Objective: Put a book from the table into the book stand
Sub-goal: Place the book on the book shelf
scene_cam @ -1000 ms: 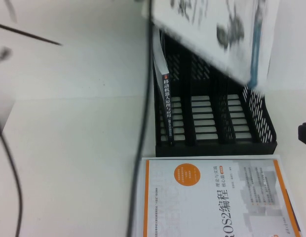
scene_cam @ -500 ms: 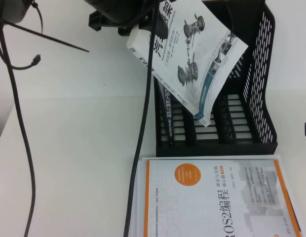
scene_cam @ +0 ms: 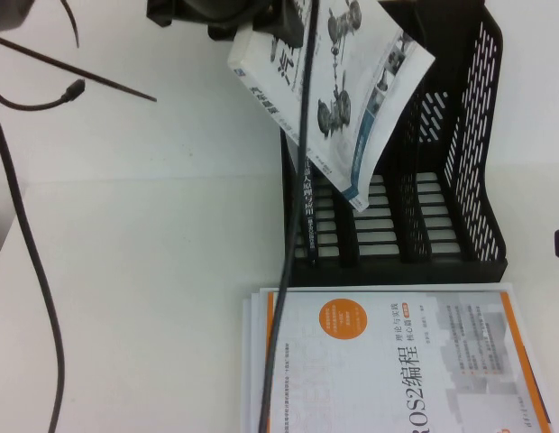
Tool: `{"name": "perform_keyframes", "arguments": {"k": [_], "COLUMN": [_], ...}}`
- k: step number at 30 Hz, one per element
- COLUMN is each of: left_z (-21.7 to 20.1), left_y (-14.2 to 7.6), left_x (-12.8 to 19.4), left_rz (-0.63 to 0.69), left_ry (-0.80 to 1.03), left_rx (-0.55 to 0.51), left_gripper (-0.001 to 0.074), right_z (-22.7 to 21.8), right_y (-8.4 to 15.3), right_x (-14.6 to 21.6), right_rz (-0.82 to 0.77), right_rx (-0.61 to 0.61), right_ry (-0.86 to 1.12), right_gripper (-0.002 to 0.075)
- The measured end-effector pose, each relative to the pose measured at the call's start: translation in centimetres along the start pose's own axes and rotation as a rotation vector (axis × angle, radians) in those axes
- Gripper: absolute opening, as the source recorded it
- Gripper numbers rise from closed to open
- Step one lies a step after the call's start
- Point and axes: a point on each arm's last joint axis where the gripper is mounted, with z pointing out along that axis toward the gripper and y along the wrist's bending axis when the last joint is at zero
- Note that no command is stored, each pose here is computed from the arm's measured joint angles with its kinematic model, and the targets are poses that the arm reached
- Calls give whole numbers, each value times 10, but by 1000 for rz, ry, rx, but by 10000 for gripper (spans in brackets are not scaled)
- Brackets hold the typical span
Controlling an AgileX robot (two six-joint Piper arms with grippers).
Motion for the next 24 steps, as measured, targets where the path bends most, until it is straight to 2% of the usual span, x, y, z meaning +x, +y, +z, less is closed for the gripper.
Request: {"name": "perform_keyframes", "arguments": {"k": [10,24], "left_z": [-1,-17], "left_y": [-24,-27], "left_x": [12,12], "left_rz": [28,-57], "left_ry": [-42,-97], "left_rx": [-91,-115], "left_gripper": [114,114], "right_z": [0,0], "right_y": [0,2], "right_x": [1,3], "right_rz": [3,7], "right_rx": [-4,-20], "right_ry": [7,32], "right_gripper": [-4,-4]}}
